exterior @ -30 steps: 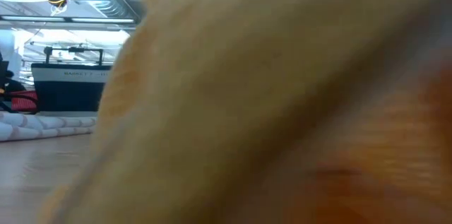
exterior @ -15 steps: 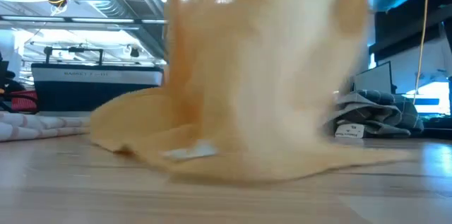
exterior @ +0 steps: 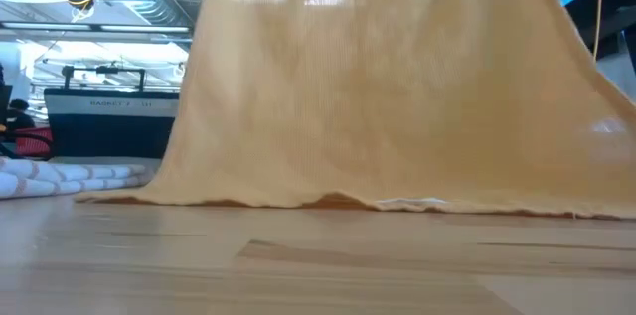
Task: Fold towel
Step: Fold the orange towel
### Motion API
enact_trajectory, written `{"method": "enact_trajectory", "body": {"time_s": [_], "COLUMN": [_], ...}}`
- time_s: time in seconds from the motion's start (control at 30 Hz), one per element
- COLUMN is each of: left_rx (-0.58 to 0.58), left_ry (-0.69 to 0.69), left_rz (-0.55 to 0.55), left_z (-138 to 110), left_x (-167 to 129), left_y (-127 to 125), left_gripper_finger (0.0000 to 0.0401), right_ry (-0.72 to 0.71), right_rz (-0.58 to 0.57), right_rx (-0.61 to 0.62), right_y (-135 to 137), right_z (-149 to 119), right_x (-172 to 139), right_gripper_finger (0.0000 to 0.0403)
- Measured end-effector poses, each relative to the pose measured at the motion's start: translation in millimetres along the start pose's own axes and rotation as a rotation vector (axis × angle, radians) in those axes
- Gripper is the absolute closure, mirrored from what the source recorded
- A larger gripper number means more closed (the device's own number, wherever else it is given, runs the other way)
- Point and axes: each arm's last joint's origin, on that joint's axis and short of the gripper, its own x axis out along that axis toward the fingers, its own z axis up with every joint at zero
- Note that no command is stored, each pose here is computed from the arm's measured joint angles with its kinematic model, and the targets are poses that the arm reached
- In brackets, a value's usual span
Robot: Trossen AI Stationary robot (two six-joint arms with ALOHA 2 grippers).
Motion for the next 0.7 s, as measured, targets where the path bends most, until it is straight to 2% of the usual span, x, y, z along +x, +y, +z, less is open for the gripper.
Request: {"method": "enact_trajectory", "body": {"time_s": [0.2,0.27,0.43,0.53,0.7], "left_rx": [0.042,0.050,0.025,-0.001,-0.097], "left_ry": [0.092,0.131,0.264,0.330,0.367], "left_rz": [-0.016,-0.021,-0.057,-0.084,-0.259], "left_z": [-12,-17,-35,-44,-47], "left_x": [0,-1,-5,-10,-21], "left_y": [-4,-6,-11,-15,-26], "left_gripper_finger": [0.0400,0.0400,0.0400,0.0400,0.0400], "right_ry": [0.032,0.046,0.099,0.117,0.087], "right_rz": [0.025,0.027,0.046,0.103,0.177], "right_rx": [-0.082,-0.072,-0.082,-0.092,-0.095], "right_y": [10,11,19,33,48], "right_z": [-6,-10,-23,-30,-29], "right_x": [2,2,3,2,-7], "right_gripper_finger": [0.0401,0.0401,0.0401,0.0401,0.0401]}}
